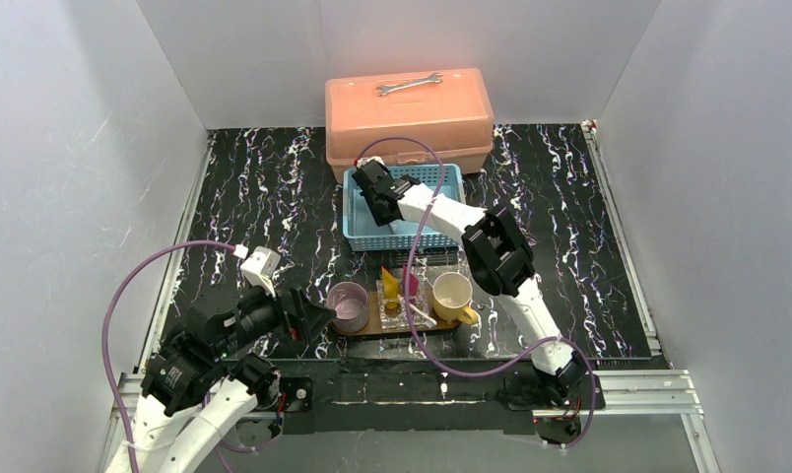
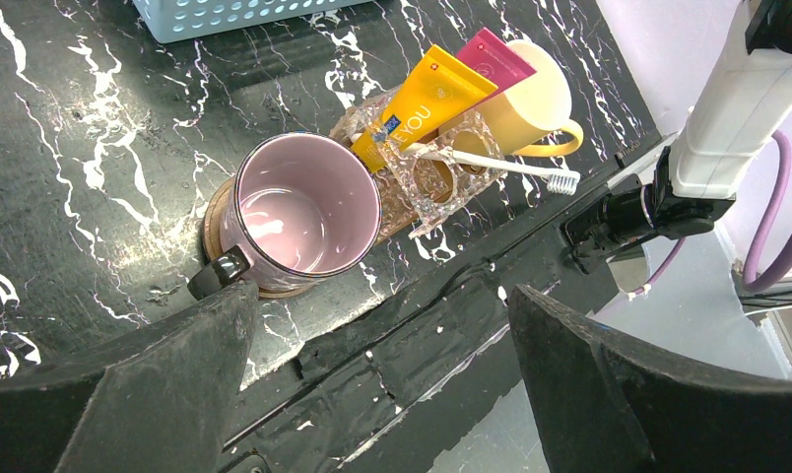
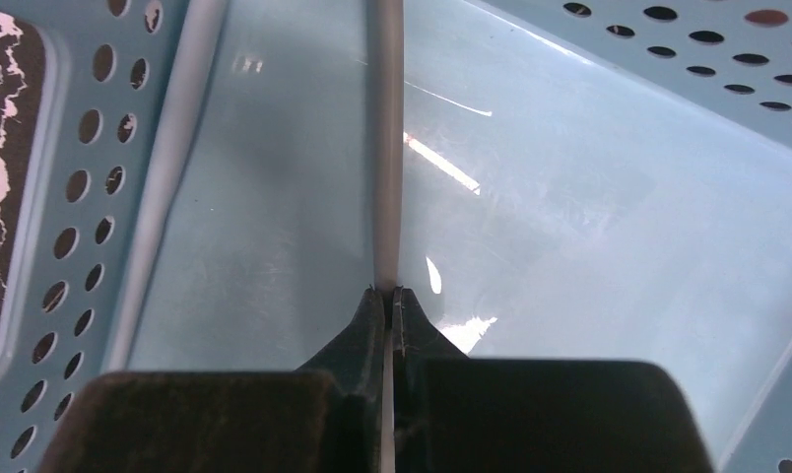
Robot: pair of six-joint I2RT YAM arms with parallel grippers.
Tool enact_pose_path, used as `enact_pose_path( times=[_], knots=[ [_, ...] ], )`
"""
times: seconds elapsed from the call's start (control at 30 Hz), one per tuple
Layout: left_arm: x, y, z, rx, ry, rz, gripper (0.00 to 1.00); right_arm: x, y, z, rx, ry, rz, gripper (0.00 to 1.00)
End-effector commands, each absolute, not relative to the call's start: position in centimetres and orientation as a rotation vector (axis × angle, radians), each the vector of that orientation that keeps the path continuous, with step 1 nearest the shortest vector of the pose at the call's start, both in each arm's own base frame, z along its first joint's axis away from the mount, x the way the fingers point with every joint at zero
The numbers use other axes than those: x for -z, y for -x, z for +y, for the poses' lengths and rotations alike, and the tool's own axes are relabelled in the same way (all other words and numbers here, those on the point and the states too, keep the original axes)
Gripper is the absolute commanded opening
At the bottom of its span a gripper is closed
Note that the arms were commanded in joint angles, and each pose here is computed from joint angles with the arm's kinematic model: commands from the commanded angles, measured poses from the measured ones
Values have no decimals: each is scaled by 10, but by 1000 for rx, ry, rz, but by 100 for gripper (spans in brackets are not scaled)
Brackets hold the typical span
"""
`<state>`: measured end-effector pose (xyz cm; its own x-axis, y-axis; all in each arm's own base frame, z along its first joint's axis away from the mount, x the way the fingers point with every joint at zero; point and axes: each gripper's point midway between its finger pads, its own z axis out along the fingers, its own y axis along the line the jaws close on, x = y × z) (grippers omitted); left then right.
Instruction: Prepare toiletry sets of a toothbrush and toothpaste on the tray
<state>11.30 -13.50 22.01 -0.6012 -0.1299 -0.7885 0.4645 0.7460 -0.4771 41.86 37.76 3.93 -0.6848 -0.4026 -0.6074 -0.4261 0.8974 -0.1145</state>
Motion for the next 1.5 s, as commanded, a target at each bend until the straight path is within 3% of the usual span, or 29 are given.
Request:
enact_pose_path(
  times=[0.0, 0.73, 1.47],
  knots=[
    [-217, -114, -137, 851, -264, 2072, 98, -67, -416, 369, -58, 598, 2383, 1],
    [-216, -114, -138, 856, -268, 2073, 98, -168, -402, 377, -284, 653, 2153, 1],
    [-228, -124, -146, 891, -203, 2086, 98, -263, -347, 325, -268, 726, 1915, 1]
  ],
)
